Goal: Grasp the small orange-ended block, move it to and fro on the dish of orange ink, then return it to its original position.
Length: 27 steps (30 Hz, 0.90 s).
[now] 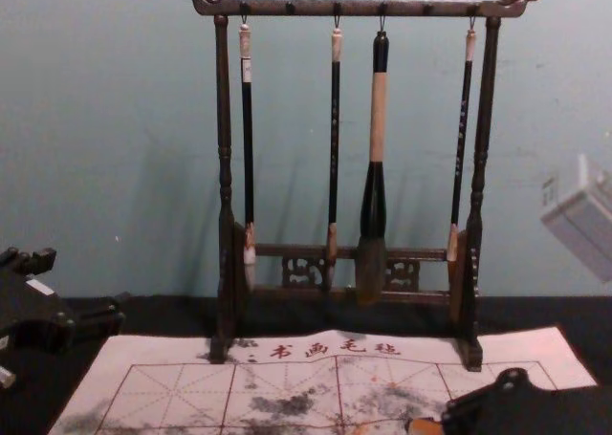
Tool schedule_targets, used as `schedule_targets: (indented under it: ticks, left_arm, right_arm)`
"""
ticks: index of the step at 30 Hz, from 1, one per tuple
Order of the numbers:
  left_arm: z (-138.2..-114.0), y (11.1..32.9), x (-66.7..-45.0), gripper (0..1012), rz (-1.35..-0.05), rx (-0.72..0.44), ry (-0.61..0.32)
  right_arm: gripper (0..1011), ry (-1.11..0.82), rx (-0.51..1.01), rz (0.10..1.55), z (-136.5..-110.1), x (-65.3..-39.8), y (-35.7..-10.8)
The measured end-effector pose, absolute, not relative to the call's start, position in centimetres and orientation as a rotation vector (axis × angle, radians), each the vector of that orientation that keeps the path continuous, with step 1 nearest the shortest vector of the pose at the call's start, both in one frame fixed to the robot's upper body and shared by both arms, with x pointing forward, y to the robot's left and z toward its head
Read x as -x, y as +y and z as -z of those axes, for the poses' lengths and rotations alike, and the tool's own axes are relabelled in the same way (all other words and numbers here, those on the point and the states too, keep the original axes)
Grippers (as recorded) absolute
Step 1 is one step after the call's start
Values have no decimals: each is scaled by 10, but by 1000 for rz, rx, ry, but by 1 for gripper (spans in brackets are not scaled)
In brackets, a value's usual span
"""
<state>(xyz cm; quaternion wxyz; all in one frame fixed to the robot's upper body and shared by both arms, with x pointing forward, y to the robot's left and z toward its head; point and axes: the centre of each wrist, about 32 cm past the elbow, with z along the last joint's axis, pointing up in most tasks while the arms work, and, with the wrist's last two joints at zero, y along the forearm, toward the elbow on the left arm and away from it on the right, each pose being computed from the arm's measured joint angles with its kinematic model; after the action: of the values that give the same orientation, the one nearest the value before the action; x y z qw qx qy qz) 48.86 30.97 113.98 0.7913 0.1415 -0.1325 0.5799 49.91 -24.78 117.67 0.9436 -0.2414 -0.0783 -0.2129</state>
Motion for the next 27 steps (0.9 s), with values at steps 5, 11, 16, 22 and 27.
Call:
schedule_targets:
  ticks: [5,11,16,22,27]
  left_arm:
    - [-1140,310,-489,1001,-1248,-304,-285]
    - [-1140,310,-489,1001,-1248,-305,-285]
    - [-1140,310,-489,1001,-1248,-304,-285]
    - [-1140,310,-489,1001,-1248,-304,-285]
    - [-1140,310,-489,1001,-1248,-304,-285]
  right_arm:
    - [99,-155,492,433,-1180,-494,-251]
    - [99,-145,476,431,-1182,-488,-254]
    - [99,-153,467,445,-1186,-485,-256]
    - [99,-161,451,495,-1196,-482,-264]
    - [99,-158,443,560,-1208,-481,-273]
